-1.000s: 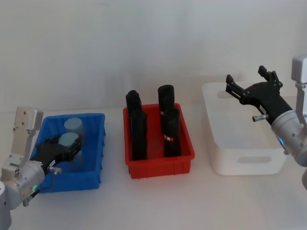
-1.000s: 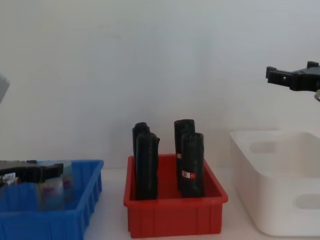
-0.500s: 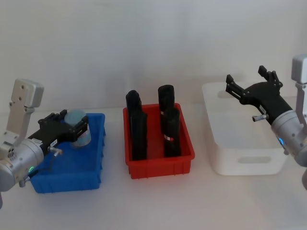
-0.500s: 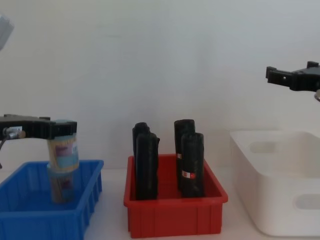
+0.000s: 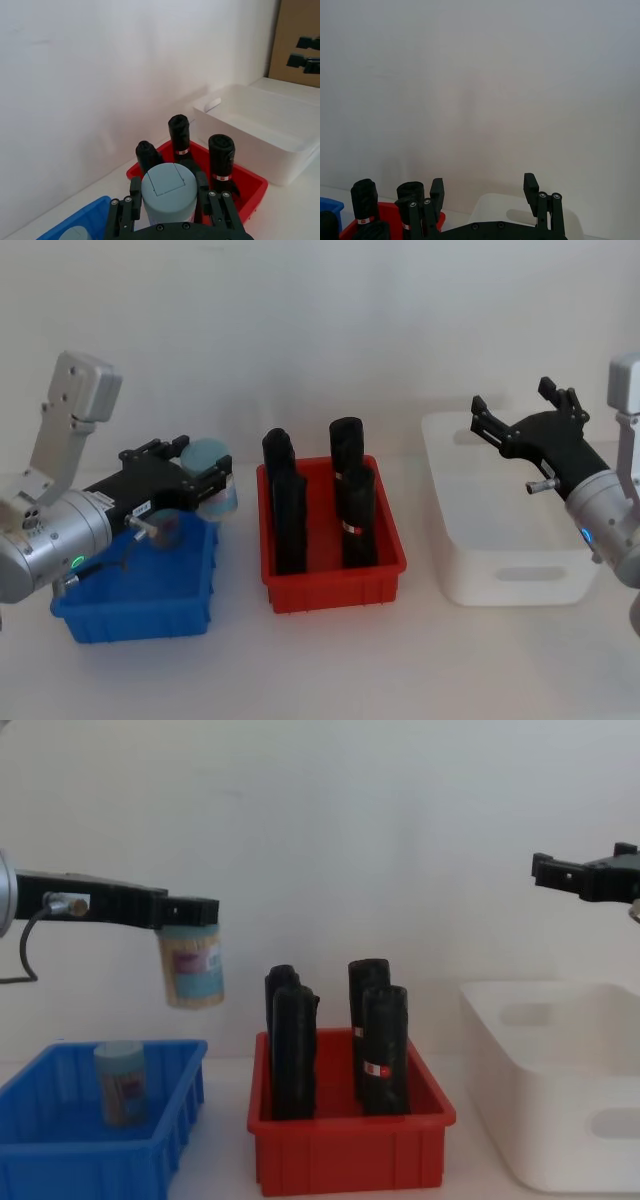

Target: Pick the cotton swabs from the blue box and place them into the white box.

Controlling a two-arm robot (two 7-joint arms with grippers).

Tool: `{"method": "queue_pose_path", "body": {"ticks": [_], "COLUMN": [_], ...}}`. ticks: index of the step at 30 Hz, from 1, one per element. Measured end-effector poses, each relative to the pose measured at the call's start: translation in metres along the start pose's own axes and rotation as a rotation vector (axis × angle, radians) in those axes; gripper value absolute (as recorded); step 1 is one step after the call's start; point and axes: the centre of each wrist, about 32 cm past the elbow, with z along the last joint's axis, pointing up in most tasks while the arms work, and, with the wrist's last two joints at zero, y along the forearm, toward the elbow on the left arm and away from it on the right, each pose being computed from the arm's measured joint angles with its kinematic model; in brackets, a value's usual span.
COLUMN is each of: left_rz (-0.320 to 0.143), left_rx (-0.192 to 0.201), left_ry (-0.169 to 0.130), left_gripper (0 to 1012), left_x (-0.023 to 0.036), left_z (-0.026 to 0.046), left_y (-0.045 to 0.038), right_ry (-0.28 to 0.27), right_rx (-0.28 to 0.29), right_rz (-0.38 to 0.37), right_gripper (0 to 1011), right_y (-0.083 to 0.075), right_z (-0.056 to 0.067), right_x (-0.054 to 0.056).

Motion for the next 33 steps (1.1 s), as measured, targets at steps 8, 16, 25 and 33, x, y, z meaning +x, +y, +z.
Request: {"method": "queue_pose_path", "body": {"ticks": [8,16,25,33], "left_rz": [-0.104,-0.19,-0.241,-0.264], "left_rx": [-0.014,-0.026,-0.034,-0.037], "left_ry": [-0.018,-0.03,-0.039,-0.043], "left_gripper": [659,659,659,659], "left_x": [-0.009,-0.0173,-0.0225,-0.0249], "left_z": [0.0172,0.029,0.0363,0.0395], "left_y": [-0.0055,-0.0119,-0.0159,-0.0175], "right_ry": [0.0,0.0,0.0,-0.005], "right_rx": [0.0,0.0,0.0,0.0], "right_rz": [0.0,0.0,0.001,0.035], "right_gripper": [1001,1001,1001,1001], "right_y": [0.0,0.0,0.0,0.0], "right_z": [0.0,0.0,0.0,0.0], "right_x": [0.0,0.0,0.0,0.001]}}
